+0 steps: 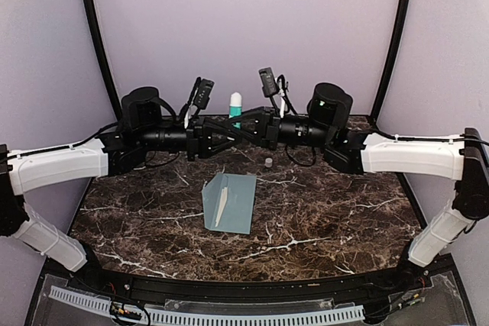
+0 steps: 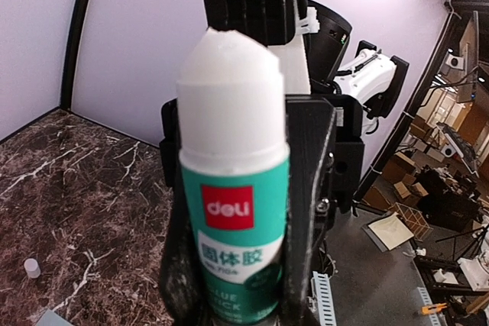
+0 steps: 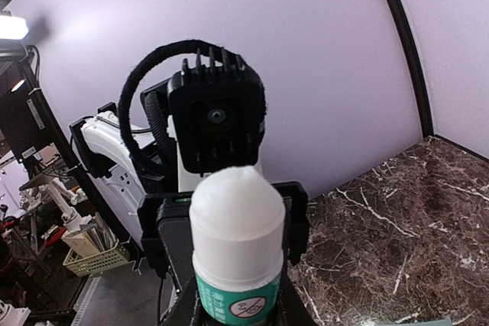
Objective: Place the letter into the envelope and seal it
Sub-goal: Unscrew the solid glue, then adjust the solid glue.
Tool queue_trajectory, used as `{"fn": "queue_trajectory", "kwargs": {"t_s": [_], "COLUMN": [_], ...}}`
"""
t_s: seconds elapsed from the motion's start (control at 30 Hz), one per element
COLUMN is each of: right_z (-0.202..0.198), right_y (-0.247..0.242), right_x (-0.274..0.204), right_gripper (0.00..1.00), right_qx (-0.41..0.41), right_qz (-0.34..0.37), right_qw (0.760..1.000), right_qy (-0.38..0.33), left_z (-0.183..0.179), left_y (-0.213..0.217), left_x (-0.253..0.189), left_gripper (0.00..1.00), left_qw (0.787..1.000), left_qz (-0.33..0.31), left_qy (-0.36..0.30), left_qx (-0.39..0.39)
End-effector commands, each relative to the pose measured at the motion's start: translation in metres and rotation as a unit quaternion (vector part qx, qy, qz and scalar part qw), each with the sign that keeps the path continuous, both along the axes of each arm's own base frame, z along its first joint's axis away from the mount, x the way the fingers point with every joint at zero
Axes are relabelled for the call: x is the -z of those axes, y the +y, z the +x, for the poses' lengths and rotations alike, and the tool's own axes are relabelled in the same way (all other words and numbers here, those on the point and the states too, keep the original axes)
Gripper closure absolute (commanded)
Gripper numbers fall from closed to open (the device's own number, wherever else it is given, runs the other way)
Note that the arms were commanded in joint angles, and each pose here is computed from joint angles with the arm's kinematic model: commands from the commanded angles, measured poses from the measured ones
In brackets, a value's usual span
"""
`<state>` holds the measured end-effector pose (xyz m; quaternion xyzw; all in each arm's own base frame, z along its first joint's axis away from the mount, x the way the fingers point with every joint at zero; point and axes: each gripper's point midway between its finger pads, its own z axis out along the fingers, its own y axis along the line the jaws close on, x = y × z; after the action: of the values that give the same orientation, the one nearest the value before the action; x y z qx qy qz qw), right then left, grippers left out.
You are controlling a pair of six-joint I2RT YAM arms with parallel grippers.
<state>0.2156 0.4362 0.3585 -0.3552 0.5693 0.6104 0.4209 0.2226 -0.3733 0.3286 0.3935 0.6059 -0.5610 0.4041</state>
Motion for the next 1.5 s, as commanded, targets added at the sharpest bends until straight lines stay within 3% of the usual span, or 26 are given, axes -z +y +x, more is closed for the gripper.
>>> {"fn": "queue_trajectory", "kwargs": {"t_s": [0.0, 0.1, 0.3, 0.33, 0.43, 0.5, 0.63, 0.8, 0.93, 1.03, 1.47], "right_z": [0.012, 0.025, 0.039, 0.041, 0.051, 0.06, 0.071, 0.068, 0.056, 0.046, 0.028], "right_y": [0.006, 0.011, 0.019, 0.019, 0.01, -0.002, -0.024, -0.031, -0.031, -0.031, -0.021], "right_x": [-0.015, -0.006, 0.004, 0.006, 0.008, 0.008, 0.005, 0.005, 0.008, 0.009, 0.004], "right_gripper": [1.0, 1.0, 1.0, 1.0, 1.0, 1.0, 1.0, 1.0, 1.0, 1.0, 1.0], "right_qx": [0.032, 0.067, 0.116, 0.123, 0.156, 0.179, 0.196, 0.191, 0.163, 0.139, 0.106], "right_qz": [0.012, -0.008, -0.037, -0.04, -0.054, -0.062, -0.06, -0.068, -0.069, -0.063, -0.062], "right_qw": [0.999, 0.998, 0.992, 0.992, 0.986, 0.982, 0.979, 0.979, 0.984, 0.988, 0.992], "right_qy": [-0.004, 0.008, 0.014, 0.015, 0.007, 0.006, -0.002, -0.019, -0.026, -0.027, -0.042], "left_z": [0.034, 0.054, 0.055, 0.055, 0.056, 0.052, 0.036, 0.025, 0.044, 0.046, 0.053], "left_y": [0.011, 0.018, 0.014, 0.014, 0.017, 0.02, 0.025, 0.031, 0.033, 0.023, -0.006], "left_x": [0.003, 0.018, 0.03, 0.03, 0.024, 0.017, 0.005, -0.022, -0.053, -0.073, -0.048], "left_gripper": [1.0, 1.0, 1.0, 0.95, 0.53, 0.4, 0.29, 0.23, 0.18, 0.17, 0.17], "left_qw": [0.992, 0.98, 0.973, 0.973, 0.971, 0.973, 0.978, 0.983, 0.977, 0.979, 0.987], "left_qz": [0.033, 0.077, 0.11, 0.11, 0.108, 0.103, 0.084, 0.036, -0.002, -0.033, -0.014], "left_qy": [-0.032, -0.041, -0.041, -0.037, -0.033, -0.032, -0.03, -0.023, 0.01, 0.023, 0.055], "left_qx": [-0.115, -0.181, -0.197, -0.199, -0.209, -0.206, -0.187, -0.177, -0.215, -0.198, -0.151]}}
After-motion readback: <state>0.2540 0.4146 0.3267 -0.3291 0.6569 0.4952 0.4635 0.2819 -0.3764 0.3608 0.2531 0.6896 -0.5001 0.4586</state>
